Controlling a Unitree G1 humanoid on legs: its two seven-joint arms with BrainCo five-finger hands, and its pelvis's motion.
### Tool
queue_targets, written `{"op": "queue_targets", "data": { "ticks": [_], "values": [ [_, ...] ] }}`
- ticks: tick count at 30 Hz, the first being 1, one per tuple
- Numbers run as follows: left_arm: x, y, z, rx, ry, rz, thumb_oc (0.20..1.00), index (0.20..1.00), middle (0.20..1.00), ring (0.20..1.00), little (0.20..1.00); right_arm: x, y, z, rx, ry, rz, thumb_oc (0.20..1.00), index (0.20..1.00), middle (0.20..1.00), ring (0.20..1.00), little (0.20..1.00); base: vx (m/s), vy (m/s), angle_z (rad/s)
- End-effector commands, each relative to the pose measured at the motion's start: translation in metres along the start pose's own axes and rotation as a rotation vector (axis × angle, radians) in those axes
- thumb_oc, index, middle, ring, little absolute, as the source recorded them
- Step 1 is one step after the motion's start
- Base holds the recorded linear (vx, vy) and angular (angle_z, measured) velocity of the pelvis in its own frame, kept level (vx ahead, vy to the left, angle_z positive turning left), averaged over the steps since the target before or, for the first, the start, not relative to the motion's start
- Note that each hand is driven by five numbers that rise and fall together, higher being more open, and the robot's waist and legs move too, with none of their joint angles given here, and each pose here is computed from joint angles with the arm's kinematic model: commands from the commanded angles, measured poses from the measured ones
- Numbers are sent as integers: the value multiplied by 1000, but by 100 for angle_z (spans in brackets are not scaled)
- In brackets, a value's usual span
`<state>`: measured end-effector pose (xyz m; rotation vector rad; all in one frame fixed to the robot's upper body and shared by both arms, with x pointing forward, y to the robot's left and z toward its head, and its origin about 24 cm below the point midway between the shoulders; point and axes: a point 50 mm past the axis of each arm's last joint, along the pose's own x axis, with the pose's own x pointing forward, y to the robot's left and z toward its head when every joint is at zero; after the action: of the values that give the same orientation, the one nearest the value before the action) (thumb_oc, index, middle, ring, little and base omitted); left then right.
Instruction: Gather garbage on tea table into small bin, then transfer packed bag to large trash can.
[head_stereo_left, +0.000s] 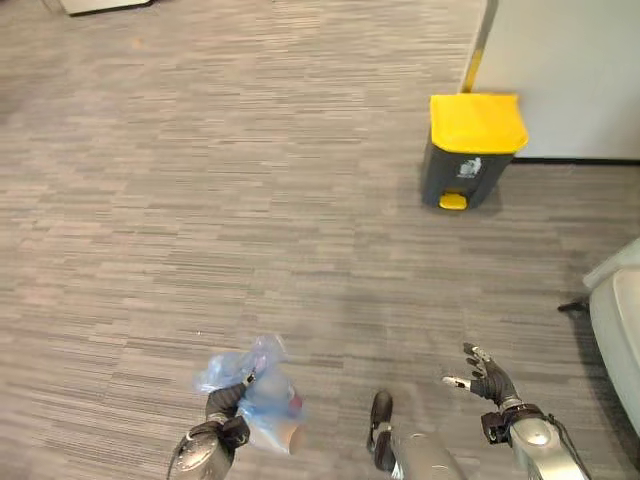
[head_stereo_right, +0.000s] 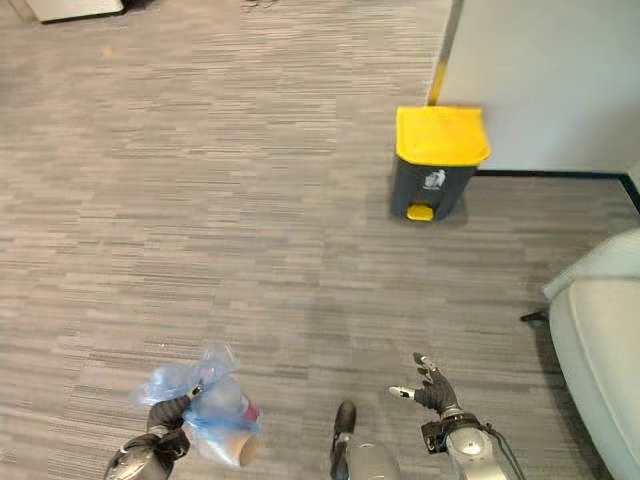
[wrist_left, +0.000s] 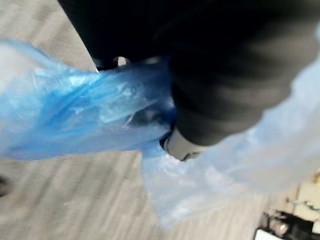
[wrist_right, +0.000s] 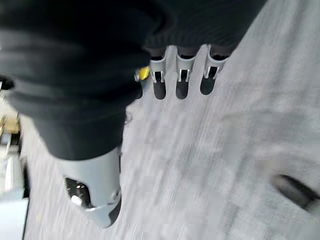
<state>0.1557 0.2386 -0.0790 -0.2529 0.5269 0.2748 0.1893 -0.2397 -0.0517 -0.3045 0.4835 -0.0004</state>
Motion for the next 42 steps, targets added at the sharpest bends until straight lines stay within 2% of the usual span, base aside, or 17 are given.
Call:
{"op": "queue_targets", "data": {
  "ticks": [1,12,18,29,35,42],
  "values": [
    [9,5,33,57,-120,-21,200,200,200,200,200,4,-12,17,-21,-81,-42,1000,1000,1000,1000,1000,260,-120,-69],
    [8,0,30,62,-114,-46,200,200,200,200,200,4,-18,13,-33,-60,-72,1000,1000,1000,1000,1000,176,35,-86],
    [4,13,34,73,-127,-8,200,200,200,200,200,9,-8,15,-19,-60,-36,1000,1000,1000,1000,1000,75,98,-84],
    [4,12,32,62,-120,6,200,200,200,200,200,12,-3,23,-13,-85,-25,1000,1000,1000,1000,1000,150,47,-3],
    [6,13,36,65,-140,20,200,200,200,200,200,9,-4,22,-31,-86,-17,1000,1000,1000,1000,1000,364,-216,-10],
    [4,6,25,47,-102,-8,200,200,200,200,200,2,-9,10,-40,-51,-17,1000,1000,1000,1000,1000,336,-325,61]
  ]
}}
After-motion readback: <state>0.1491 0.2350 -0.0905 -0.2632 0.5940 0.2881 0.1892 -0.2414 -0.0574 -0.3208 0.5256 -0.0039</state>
